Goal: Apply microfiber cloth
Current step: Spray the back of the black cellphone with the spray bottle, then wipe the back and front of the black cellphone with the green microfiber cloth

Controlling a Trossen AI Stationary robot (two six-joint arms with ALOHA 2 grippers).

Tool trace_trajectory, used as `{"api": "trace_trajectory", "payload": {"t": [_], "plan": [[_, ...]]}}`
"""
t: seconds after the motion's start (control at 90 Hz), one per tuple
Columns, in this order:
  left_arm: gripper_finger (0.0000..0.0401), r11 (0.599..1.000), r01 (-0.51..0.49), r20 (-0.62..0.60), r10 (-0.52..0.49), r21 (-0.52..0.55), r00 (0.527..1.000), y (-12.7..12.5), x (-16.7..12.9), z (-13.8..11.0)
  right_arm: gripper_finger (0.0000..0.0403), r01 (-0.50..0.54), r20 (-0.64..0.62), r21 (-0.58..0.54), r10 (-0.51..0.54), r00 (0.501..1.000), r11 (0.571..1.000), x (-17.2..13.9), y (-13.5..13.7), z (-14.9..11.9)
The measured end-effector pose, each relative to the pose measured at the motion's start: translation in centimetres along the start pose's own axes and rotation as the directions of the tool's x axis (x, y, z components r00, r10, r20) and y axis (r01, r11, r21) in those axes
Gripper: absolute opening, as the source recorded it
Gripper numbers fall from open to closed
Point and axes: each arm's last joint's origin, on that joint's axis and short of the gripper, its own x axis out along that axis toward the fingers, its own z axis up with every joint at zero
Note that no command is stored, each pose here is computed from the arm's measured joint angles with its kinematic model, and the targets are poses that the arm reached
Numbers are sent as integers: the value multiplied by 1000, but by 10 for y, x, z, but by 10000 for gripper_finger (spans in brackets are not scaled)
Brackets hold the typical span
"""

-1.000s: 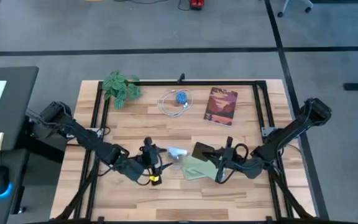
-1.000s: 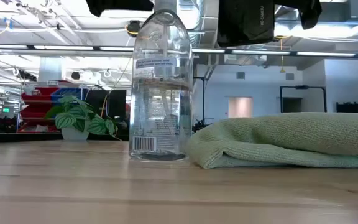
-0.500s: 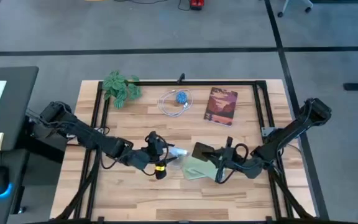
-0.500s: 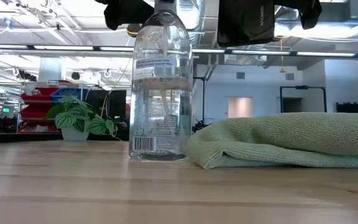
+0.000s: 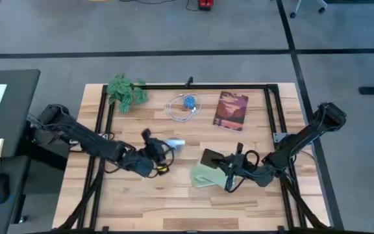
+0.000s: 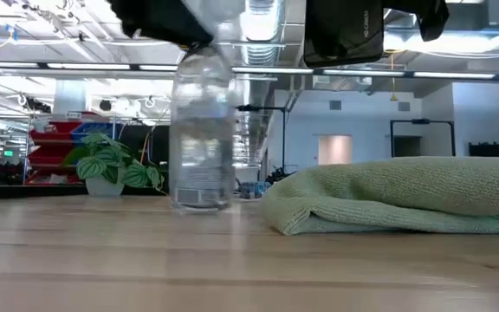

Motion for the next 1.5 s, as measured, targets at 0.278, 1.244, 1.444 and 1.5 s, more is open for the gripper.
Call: {"api": "trace_trajectory", "payload": {"t": [0.278,1.244,1.444,1.5], "plan": [[1,972,-212,-160,194,-104,968,58,-29,-20,21,0,0,-2,0,1000,1000,0,0,0],[139,905,422,22,-422,-56,906,-65,14,-38,20,-4,-62,47,7,998,999,0,-2,-9],[154,898,420,107,-434,131,895,-125,58,-61,20,31,-135,77,-20,991,997,-5,-7,-19],[160,900,406,118,-425,155,897,-136,69,-61,20,28,-125,99,-16,992,995,-7,-7,-16]]}}
